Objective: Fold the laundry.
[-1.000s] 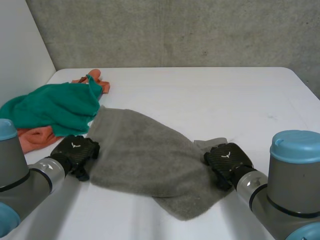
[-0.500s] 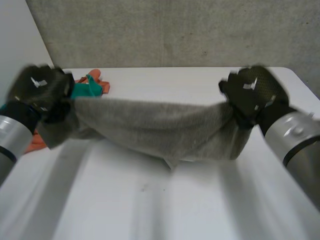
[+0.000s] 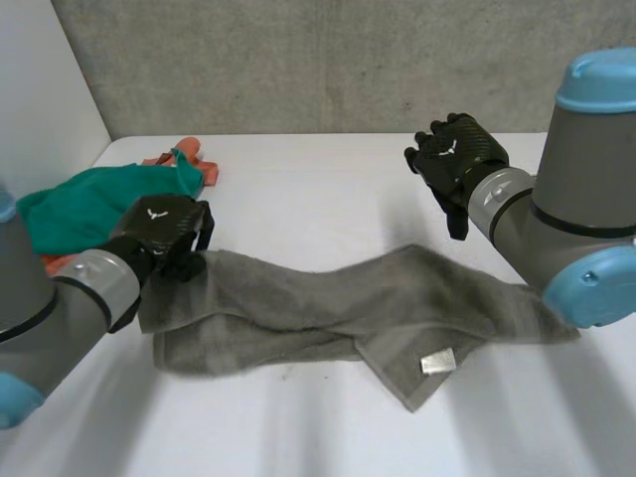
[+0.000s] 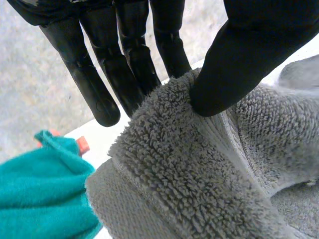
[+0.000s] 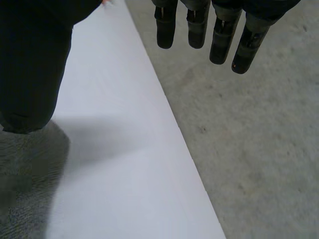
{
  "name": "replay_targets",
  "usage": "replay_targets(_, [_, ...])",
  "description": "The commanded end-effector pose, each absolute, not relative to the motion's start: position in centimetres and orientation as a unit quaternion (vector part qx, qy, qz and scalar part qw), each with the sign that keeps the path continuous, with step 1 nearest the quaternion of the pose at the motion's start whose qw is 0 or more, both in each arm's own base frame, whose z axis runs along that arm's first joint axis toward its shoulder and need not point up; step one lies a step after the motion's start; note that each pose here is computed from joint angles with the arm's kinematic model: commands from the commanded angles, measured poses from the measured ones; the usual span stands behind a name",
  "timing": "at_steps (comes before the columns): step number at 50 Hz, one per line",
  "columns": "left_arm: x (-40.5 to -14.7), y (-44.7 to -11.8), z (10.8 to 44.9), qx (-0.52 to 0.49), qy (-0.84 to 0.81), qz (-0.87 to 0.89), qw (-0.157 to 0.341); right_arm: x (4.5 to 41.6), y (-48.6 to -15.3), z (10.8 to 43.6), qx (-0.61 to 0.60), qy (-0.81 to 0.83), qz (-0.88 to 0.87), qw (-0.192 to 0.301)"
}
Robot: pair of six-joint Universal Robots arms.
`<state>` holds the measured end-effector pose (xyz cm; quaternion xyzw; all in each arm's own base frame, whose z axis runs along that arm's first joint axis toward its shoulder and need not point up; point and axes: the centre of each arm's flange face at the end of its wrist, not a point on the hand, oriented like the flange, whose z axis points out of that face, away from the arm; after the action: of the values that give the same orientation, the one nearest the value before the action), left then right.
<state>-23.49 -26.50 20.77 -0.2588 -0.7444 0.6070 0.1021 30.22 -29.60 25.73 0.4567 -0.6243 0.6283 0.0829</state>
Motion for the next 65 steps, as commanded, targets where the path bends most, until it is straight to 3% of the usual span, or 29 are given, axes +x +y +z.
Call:
replay_targets(1, [-23.2, -27.4, 20.8, -0.241, -0.749, 0.612, 0.078, 28.7, -28.6, 25.7, 0.381, -0.675, 0.63, 0.051])
replay_targets(5, [-23.2, -27.1, 20.7, -0.242, -0.75, 0.611, 0.079, 26.3, -26.6, 25.3, 0.374, -0.718, 0.586, 0.047])
replay_targets(11, [-23.1, -26.5, 20.7, -0.244, -0.75, 0.609, 0.081, 21.4, -27.0, 21.3, 0.346, -0.788, 0.507, 0.053])
replay_targets(22, [-23.2, -26.1, 21.4, -0.245, -0.743, 0.617, 0.082, 20.7, -26.9, 15.8, 0.304, -0.8, 0.51, -0.086])
replay_targets(27, [-23.2, -26.0, 21.8, -0.244, -0.74, 0.622, 0.082, 21.2, -27.7, 13.4, 0.308, -0.797, 0.513, -0.086])
replay_targets(38, [-23.2, -25.8, 22.0, -0.244, -0.738, 0.623, 0.083, 21.2, -29.6, 12.5, 0.321, -0.786, 0.526, -0.055])
replay_targets(46, [-23.1, -25.7, 22.4, -0.244, -0.734, 0.629, 0.082, 21.1, -30.7, 15.0, 0.316, -0.765, 0.56, -0.045])
replay_targets(52, [-22.9, -25.7, 23.2, -0.244, -0.725, 0.64, 0.077, 20.9, -30.4, 19.3, 0.326, -0.745, 0.581, -0.027])
replay_targets(57, [-22.9, -26.8, 23.6, -0.24, -0.718, 0.649, 0.073, 21.2, -30.9, 20.1, 0.366, -0.745, 0.558, -0.011])
replay_targets(61, [-24.0, -29.5, 24.6, -0.242, -0.692, 0.677, 0.067, 21.9, -33.5, 22.5, 0.366, -0.705, 0.608, 0.014])
replay_targets(65, [-25.1, -33.1, 27.4, -0.236, -0.646, 0.724, 0.053, 23.7, -37.1, 28.7, 0.317, -0.614, 0.721, 0.045])
